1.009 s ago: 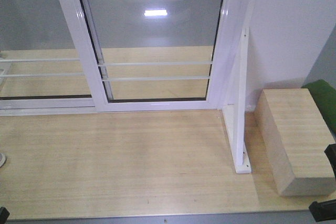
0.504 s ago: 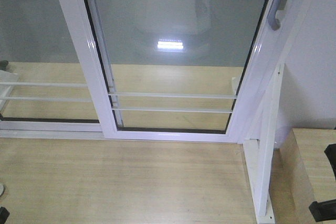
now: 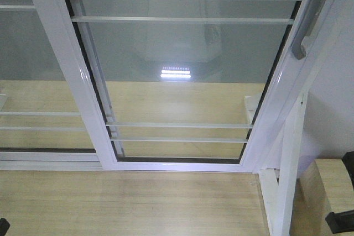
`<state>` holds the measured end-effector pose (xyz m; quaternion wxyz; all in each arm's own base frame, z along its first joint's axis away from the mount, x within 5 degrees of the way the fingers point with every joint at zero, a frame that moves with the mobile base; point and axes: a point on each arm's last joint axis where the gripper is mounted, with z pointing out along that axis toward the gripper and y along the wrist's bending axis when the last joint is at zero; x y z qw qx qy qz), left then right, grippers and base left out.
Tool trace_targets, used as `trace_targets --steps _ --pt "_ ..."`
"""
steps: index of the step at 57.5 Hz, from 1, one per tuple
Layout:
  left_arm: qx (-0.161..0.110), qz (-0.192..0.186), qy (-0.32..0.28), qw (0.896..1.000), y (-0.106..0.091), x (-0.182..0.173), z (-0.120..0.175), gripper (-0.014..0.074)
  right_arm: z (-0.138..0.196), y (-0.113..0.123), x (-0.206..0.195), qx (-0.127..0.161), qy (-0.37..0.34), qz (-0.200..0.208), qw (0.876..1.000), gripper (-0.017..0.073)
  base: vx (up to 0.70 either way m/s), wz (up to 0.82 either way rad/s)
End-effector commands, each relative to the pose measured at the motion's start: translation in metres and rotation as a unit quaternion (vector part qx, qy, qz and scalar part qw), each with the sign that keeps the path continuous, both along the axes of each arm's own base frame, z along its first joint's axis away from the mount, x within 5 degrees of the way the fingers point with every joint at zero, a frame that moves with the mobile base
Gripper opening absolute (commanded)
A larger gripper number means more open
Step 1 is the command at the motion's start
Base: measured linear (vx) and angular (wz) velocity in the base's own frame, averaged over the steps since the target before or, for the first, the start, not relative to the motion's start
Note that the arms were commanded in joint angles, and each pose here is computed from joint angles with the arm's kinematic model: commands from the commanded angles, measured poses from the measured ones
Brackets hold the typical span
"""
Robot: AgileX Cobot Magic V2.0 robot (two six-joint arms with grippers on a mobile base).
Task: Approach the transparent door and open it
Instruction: 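Approach the door until the silver handle is near the grippers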
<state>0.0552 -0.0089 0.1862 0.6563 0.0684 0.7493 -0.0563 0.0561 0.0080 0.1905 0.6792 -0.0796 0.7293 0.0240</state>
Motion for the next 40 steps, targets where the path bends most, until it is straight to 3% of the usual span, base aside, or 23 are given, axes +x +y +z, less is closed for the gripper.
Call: trace_targets --steps 1,40 --pt "-0.009 -0.007 -0.028 1.0 -0.0014 0.0006 -0.0026 -0.0006 0.0037 -0.0002 -0.0003 0.005 -0.04 -0.002 0.999 0.0 0.16 -0.05" --pt "-0.007 -0.007 -0.022 1.0 -0.0014 0.0011 -0.0034 -0.0006 0.0032 -0.0001 0.0002 0.004 -0.037 -0.002 0.999 0.0 0.05 -0.02"
